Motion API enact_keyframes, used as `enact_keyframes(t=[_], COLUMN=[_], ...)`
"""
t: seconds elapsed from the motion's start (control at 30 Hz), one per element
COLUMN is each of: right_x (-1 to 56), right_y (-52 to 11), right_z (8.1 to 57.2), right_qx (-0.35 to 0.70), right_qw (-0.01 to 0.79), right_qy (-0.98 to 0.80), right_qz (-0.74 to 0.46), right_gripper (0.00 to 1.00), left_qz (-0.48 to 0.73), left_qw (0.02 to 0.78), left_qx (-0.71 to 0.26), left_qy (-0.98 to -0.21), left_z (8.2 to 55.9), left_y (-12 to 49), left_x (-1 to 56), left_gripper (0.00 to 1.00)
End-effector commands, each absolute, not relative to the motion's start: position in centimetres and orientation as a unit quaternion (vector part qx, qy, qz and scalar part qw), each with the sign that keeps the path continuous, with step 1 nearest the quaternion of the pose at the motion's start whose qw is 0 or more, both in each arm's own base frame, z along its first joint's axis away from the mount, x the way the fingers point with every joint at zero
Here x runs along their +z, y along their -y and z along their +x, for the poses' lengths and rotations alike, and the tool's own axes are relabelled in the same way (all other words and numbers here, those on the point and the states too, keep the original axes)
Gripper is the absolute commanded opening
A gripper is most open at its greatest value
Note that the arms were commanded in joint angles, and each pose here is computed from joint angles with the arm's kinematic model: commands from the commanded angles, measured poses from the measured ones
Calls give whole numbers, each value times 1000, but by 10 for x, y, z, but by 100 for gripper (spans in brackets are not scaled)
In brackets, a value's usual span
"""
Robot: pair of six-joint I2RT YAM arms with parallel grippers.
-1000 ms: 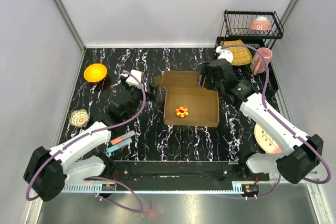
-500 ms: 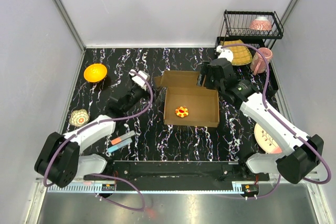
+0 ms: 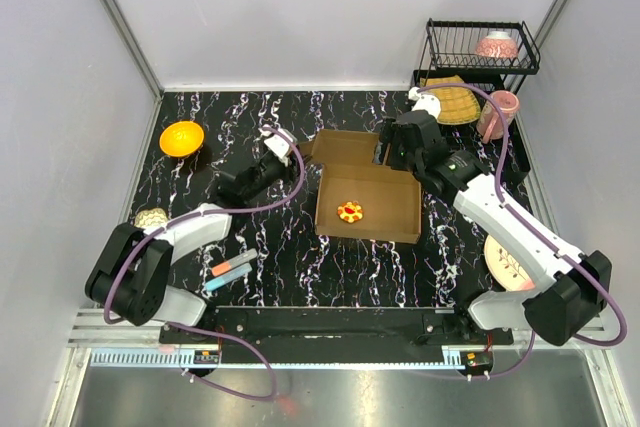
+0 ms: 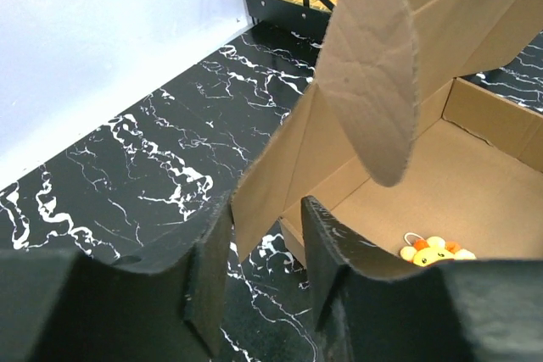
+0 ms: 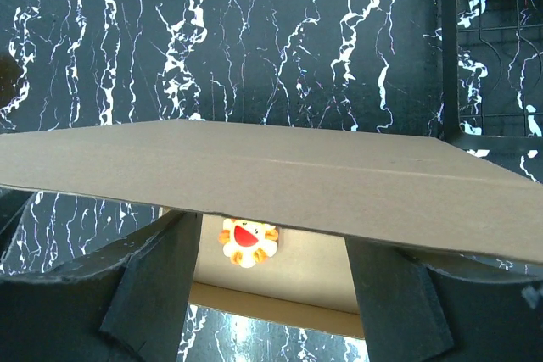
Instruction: Fold the paper box
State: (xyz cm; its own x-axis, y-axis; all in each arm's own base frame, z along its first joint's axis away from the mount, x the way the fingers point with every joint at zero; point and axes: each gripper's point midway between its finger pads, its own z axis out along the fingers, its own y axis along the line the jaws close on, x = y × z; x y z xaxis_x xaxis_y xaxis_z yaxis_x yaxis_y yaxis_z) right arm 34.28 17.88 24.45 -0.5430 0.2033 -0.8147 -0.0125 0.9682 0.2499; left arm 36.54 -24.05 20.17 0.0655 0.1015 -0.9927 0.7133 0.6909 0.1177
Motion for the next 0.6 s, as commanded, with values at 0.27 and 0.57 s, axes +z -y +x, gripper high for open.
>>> enact_keyframes(t=[0.27, 0.57], right_x=[255, 256], right_y=[-182, -185], right_z=[351, 354], right_qx=[117, 119], right_qw=[483, 482], right_qy=[-866, -866], right_qz=[54, 53], right_gripper=[73, 73], left_qz=[313, 300], left_qw=[709, 721], left_qx=[-233, -202], left_qy=[-587, -592], left_z=[382, 399], left_y=[248, 236], left_x=[246, 249], left_gripper=[47, 81])
